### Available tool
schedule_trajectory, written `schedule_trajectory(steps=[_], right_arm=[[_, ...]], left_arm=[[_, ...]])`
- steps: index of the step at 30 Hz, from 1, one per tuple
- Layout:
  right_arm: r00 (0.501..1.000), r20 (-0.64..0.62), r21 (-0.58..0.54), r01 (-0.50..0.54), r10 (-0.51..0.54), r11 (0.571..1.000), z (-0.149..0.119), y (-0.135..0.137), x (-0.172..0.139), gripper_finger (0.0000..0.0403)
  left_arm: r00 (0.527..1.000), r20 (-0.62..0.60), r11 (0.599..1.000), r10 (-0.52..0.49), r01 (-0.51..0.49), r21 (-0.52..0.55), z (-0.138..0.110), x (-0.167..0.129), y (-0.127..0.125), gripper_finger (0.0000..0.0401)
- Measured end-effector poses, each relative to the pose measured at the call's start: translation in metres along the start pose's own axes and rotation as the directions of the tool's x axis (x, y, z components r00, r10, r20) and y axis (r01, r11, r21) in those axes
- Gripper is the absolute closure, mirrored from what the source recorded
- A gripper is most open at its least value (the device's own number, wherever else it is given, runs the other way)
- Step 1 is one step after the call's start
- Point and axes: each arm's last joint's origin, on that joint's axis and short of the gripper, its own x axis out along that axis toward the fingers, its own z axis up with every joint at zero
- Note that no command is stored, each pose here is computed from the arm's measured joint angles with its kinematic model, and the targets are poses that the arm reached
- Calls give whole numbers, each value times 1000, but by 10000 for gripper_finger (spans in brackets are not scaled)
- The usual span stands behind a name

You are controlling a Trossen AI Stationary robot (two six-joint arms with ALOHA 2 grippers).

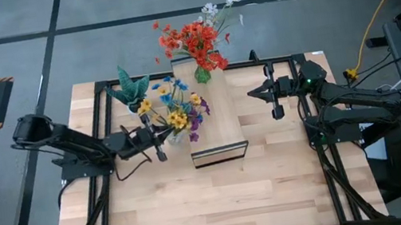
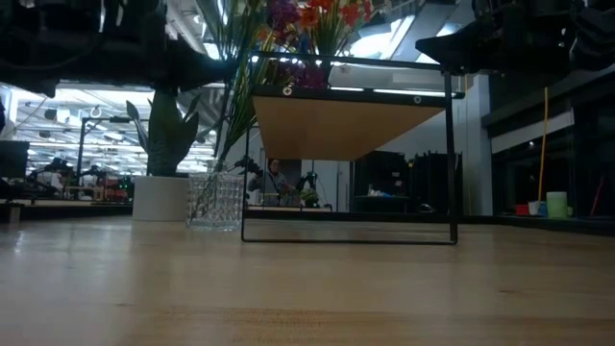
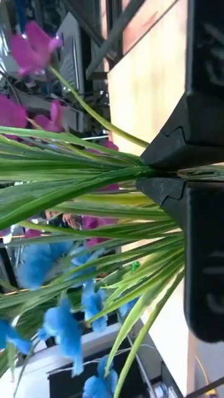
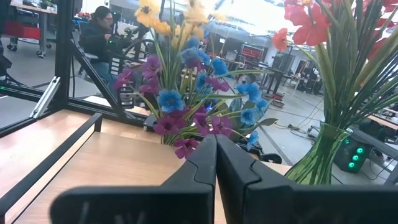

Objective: Pick and place flowers into a vace then onto a shelf
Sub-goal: Put the yellow flowers into the transparent vase

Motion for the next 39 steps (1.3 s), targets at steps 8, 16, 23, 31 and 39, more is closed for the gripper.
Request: schedule_trajectory(steps=[8, 16, 23, 31, 39], right_arm=[[1000, 0, 0, 0, 0, 1000, 0, 0, 0, 391], [1000, -5, 4, -1, 1, 1000, -1, 0, 0, 391], [1000, -6, 5, -1, 1, 1000, -1, 0, 0, 391], [1000, -10, 7, -2, 2, 1000, -1, 0, 0, 391], [1000, -17, 11, -4, 4, 1000, -2, 0, 0, 391]], left_arm=[[1000, -16, 999, 27, -28, -39, -11, 7, 1, 395], [997, -49, 995, 52, -56, -78, -22, 10, -2, 395], [991, -121, 992, 59, -71, -102, -37, 11, -6, 394], [986, -159, 991, 47, -65, -113, -46, 11, -10, 392], [984, -175, 995, 38, -54, -84, -47, 8, -14, 390]])
